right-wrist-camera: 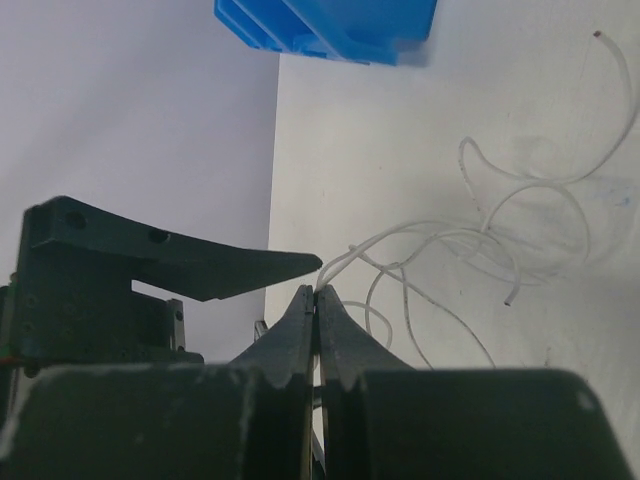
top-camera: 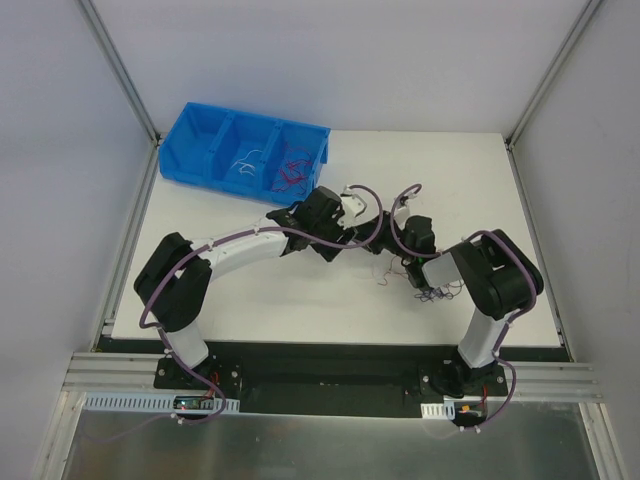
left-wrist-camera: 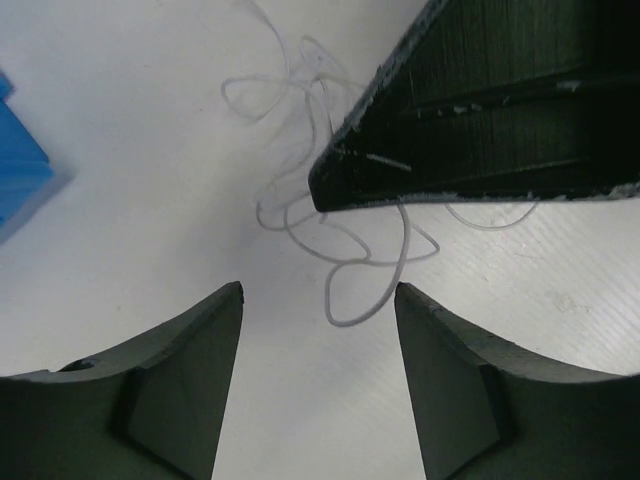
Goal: Untangle the cables
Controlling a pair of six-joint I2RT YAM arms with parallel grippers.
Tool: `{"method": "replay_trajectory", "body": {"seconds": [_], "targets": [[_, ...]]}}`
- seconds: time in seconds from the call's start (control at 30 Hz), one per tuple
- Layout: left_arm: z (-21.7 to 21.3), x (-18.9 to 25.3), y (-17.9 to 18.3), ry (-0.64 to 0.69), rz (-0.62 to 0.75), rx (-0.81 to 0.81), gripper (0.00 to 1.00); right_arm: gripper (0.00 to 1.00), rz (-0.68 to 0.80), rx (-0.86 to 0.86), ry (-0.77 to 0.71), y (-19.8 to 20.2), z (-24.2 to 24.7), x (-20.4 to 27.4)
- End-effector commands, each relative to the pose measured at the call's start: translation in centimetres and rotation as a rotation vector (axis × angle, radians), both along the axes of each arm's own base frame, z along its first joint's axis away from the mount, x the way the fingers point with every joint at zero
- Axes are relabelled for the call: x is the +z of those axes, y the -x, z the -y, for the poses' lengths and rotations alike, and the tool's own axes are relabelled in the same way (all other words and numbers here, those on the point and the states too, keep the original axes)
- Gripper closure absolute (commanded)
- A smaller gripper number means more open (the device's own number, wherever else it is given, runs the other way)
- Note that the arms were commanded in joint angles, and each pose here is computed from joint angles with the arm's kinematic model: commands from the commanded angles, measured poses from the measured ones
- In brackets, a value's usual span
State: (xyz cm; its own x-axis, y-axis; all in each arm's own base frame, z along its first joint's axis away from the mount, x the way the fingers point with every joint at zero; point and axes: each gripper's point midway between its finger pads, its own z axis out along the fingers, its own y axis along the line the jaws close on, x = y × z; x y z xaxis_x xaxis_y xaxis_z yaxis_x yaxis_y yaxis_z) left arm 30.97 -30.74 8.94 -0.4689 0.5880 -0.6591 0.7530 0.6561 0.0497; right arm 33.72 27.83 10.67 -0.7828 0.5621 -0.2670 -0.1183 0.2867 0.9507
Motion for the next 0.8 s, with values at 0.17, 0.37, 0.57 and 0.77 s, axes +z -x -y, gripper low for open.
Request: {"method": "replay_trajectory", "body": {"seconds": [0.17,0.37,0.57,0.77], "targets": [[1.8,2.7,-0.1,0.047,0.065,-0.092,0.67,0.99,0.096,0.043,-0.009,0.6,-1.7,2.7],[2.7,3.1,1.1,0.073,0.049,-0.148,1.00,0.87,0.130,0.016,0.127,0.7,-0.7,1.7],[3.4,5.0,2.5,0.155,0.027,-0.187,1.00,0.65,0.210,-0.033,0.376,0.7,2.1,1.1],[3.2,7.9,3.3,0.215,0.065,-0.198,1.00,0.53,0.280,-0.084,0.463,0.9,4.1,1.3]]}}
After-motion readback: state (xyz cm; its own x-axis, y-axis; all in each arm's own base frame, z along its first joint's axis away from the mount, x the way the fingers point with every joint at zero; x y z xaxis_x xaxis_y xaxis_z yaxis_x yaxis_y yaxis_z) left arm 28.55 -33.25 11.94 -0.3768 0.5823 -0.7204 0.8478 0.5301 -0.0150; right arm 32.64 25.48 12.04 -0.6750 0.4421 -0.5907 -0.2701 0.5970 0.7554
